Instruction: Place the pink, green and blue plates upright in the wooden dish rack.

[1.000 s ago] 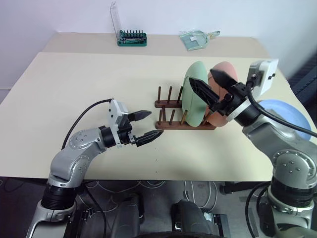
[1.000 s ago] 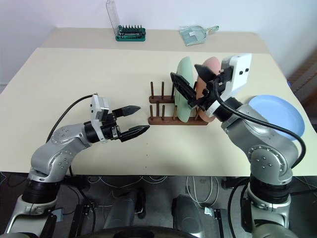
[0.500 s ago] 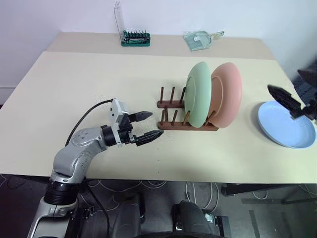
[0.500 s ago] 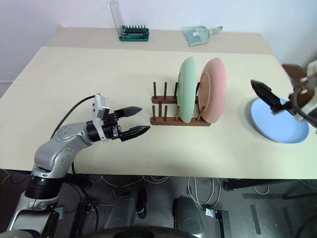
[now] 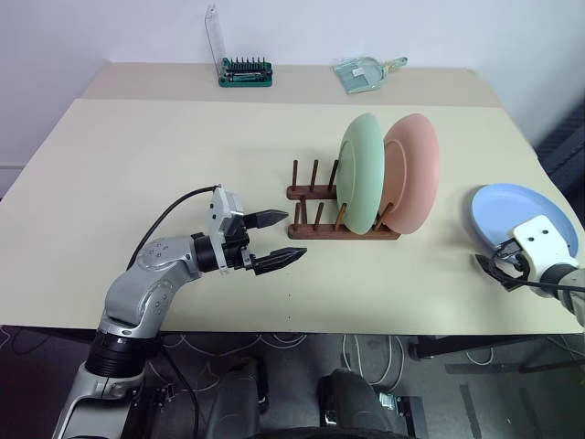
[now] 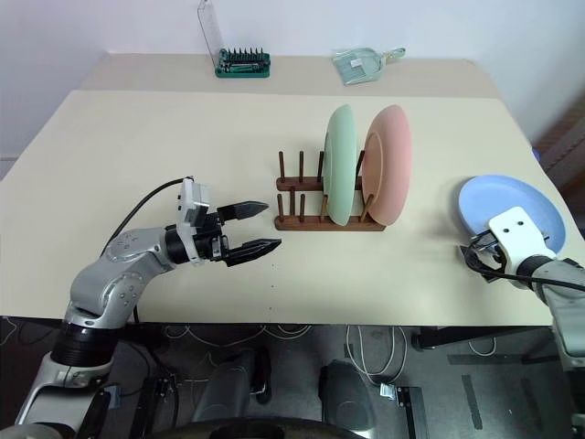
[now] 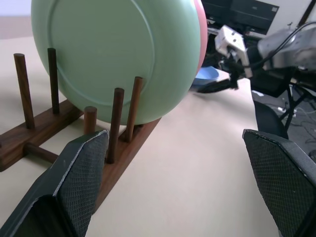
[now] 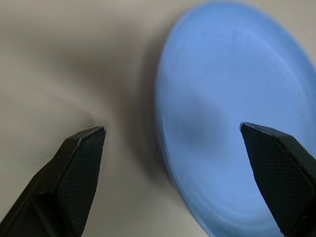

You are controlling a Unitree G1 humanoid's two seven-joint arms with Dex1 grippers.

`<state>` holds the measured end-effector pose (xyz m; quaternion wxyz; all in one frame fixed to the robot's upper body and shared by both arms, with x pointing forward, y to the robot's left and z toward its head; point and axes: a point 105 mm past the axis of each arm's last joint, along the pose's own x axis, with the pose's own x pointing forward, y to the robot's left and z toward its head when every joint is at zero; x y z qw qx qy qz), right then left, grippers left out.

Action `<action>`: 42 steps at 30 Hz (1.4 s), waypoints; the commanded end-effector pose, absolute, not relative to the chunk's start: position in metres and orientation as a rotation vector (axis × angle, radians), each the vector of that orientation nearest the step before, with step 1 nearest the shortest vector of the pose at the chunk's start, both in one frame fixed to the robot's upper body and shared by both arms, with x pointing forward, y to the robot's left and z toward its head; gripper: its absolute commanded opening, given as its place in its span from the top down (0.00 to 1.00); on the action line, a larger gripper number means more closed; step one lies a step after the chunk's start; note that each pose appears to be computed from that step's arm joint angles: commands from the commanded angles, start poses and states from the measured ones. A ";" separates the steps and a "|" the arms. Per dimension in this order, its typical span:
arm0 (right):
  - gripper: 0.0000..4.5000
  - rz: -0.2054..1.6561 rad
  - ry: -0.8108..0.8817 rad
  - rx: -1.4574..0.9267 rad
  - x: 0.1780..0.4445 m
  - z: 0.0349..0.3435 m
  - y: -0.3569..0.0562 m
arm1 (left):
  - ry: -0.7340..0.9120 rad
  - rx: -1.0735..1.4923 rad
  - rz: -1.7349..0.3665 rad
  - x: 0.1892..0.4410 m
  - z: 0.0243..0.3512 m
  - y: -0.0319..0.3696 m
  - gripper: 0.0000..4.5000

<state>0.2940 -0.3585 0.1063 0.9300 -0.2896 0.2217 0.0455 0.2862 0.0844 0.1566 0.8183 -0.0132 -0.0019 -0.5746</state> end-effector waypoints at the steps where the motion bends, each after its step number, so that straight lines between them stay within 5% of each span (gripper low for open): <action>1: 0.20 0.060 0.454 -0.610 0.299 0.102 -0.366 | -0.052 -0.001 -1.217 0.282 0.167 0.087 0.00; 8: 0.98 0.060 0.425 -0.645 0.305 0.105 -0.364 | -0.050 -0.005 -1.200 0.283 0.168 0.089 0.00; 16: 1.00 -0.140 0.158 -0.788 0.321 0.187 -0.363 | -0.046 -0.009 -1.211 0.284 0.166 0.088 0.00; 22: 1.00 -0.084 -0.387 -0.865 0.321 0.321 -0.286 | -0.041 -0.015 -1.229 0.283 0.162 0.087 0.00; 25: 1.00 0.057 -0.576 -0.821 0.311 0.358 -0.237 | -0.041 -0.016 -1.232 0.283 0.161 0.086 0.00; 34: 1.00 0.861 -0.732 -0.109 0.256 0.364 -0.088 | -0.047 -0.022 -1.190 0.283 0.160 0.090 0.00; 42: 1.00 1.076 -0.449 0.445 0.249 0.326 -0.041 | -0.046 0.026 -1.081 0.295 0.157 0.115 0.00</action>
